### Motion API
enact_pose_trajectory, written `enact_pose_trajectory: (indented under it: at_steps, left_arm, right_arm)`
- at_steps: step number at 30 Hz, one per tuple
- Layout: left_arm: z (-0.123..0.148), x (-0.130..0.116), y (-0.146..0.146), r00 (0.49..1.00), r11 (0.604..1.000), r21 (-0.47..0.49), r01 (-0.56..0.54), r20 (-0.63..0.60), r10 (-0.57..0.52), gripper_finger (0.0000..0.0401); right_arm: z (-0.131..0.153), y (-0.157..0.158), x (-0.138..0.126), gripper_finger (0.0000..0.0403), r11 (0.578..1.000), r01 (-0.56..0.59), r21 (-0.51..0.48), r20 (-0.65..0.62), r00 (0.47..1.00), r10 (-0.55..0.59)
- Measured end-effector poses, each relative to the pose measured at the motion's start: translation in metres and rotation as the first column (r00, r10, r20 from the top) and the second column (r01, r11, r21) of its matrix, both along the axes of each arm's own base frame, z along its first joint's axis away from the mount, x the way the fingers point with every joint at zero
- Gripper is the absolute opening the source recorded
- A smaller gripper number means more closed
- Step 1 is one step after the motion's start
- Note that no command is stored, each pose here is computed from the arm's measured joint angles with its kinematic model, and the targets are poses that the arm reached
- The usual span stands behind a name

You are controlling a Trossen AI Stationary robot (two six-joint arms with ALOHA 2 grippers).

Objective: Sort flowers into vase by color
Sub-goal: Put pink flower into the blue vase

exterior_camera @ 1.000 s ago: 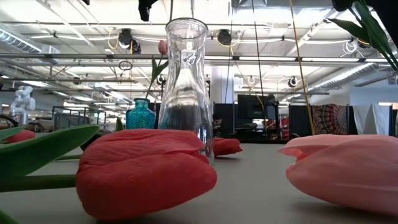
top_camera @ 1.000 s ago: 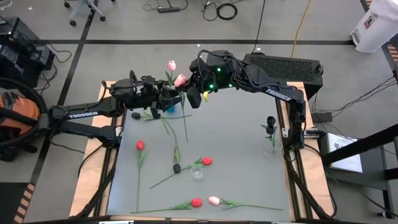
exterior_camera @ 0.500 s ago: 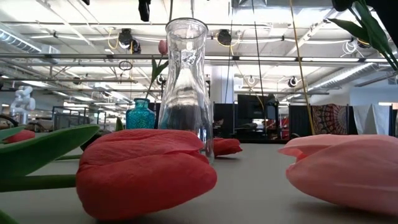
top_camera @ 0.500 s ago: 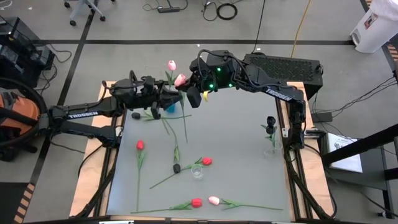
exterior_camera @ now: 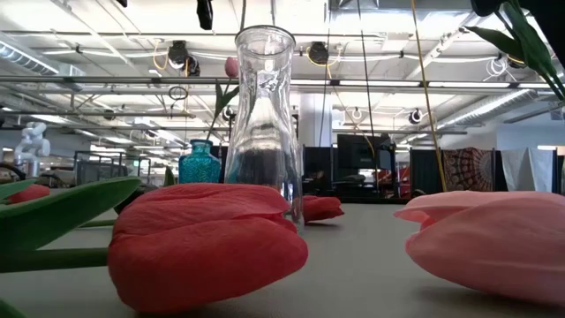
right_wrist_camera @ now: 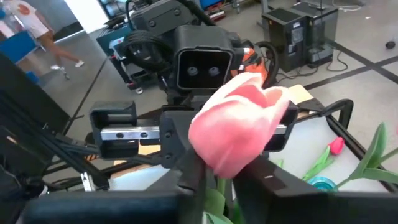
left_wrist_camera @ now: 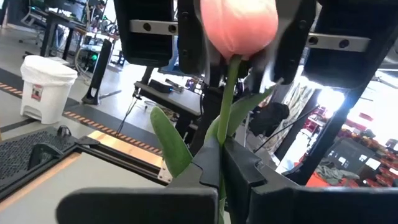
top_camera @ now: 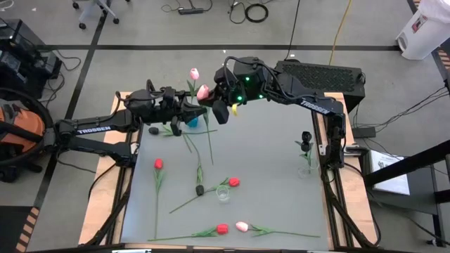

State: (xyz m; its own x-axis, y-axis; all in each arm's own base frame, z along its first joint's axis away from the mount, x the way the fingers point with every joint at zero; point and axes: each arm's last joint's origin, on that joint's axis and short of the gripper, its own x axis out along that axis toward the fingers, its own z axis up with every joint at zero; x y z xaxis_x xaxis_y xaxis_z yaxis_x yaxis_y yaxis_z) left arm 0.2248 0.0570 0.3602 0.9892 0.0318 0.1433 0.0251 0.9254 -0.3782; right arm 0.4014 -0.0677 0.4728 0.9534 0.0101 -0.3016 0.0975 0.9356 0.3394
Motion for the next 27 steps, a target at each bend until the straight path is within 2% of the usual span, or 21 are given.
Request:
enact_pose_trajectory:
  at_steps: [7, 12, 19, 27]
  left_arm:
    - [0.000, 0.000, 0.000, 1.000, 1.000, 0.000, -0.001, 0.001, 0.001, 0.0004]
    - [0.000, 0.000, 0.000, 1.000, 1.000, 0.022, -0.012, 0.001, 0.012, 0.0003]
    - [0.003, -0.008, 0.002, 0.999, 0.999, 0.038, -0.032, -0.011, 0.032, 0.0002]
    - [0.013, -0.038, 0.005, 0.995, 0.991, 0.099, -0.094, -0.009, 0.095, 0.0002]
  right_arm:
    - [-0.001, 0.001, 0.000, 0.0140, 1.000, -0.013, 0.000, -0.014, 1.000, 0.013]
    - [-0.001, 0.003, -0.004, 0.0172, 1.000, -0.019, -0.001, -0.034, 0.999, 0.019]
    - [0.012, 0.005, -0.017, 0.0185, 1.000, -0.015, -0.010, -0.007, 1.000, 0.015]
    - [0.016, 0.007, -0.032, 0.0185, 1.000, -0.003, -0.001, -0.061, 0.998, 0.002]
